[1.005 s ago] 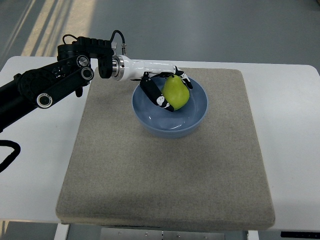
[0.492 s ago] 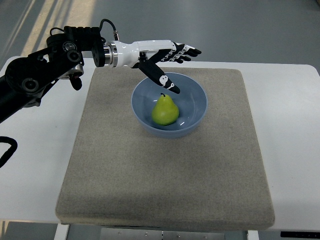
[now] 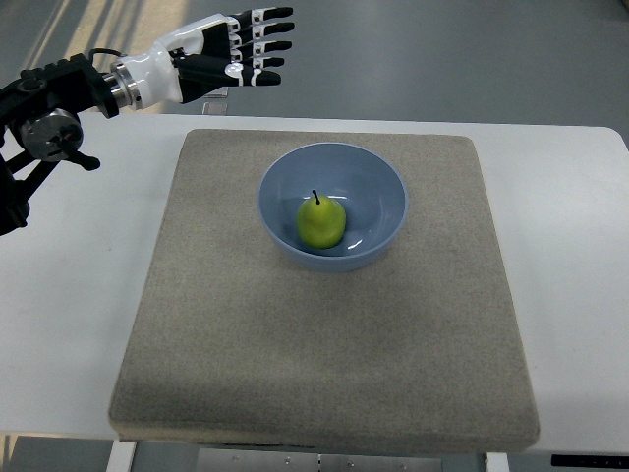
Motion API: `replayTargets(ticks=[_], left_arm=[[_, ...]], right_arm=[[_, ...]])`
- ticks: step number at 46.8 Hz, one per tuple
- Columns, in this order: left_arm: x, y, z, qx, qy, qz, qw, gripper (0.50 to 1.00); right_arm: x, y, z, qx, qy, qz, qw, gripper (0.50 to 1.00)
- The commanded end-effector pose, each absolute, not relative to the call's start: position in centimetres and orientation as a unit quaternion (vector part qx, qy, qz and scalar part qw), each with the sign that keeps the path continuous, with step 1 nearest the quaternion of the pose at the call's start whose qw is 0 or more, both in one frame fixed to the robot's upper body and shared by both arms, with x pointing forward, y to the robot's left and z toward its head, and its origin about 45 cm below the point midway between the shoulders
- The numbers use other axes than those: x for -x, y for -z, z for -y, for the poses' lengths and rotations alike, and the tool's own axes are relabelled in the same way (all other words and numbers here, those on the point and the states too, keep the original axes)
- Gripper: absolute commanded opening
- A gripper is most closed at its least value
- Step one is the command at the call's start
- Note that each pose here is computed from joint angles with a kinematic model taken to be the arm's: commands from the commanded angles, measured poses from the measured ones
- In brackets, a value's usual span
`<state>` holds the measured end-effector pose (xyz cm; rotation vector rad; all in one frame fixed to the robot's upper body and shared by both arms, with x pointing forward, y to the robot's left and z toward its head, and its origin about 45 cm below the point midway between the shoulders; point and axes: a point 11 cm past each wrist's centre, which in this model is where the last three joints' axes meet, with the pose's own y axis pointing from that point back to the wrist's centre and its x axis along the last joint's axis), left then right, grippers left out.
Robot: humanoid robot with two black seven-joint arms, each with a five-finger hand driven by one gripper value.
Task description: Place pear in bowl with left hand
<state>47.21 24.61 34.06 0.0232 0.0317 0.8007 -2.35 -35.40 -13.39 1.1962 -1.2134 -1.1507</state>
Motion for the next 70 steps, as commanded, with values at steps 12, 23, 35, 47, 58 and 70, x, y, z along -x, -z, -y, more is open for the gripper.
replayTargets(ticks=[12, 23, 35, 47, 58, 70], left_arm=[[-46.7, -33.4, -30.4, 0.076, -0.449, -0.11, 0.884, 0.994], [-47.0, -31.7, -32.0, 0.09, -0.469, -0.176, 0.861, 0.994], [-46.7, -30.1, -32.8, 0.106, -0.478, -0.22, 0.844, 0.996], [-46.3, -28.6, -33.9, 0.099, -0.491, -0.231, 0.834, 0.994], [-46.1, -28.1, -33.8, 0.085, -0.492, -0.229, 0.836, 0.996], [-46.1, -28.4, -33.7, 0.087, -0.486, -0.227, 0.839, 0.996]], right_arm=[[2.3, 13.4, 35.4, -0.498, 0.479, 0.505, 0.517, 0.926], [2.3, 13.4, 35.4, -0.499, 0.479, 0.506, 0.516, 0.926], [2.3, 13.4, 35.4, -0.498, 0.479, 0.505, 0.517, 0.926], [2.3, 13.4, 35.4, -0.499, 0.479, 0.506, 0.516, 0.926], [2.3, 13.4, 35.4, -0.498, 0.479, 0.505, 0.517, 0.926], [2.3, 13.4, 35.4, -0.497, 0.48, 0.507, 0.515, 0.926]])
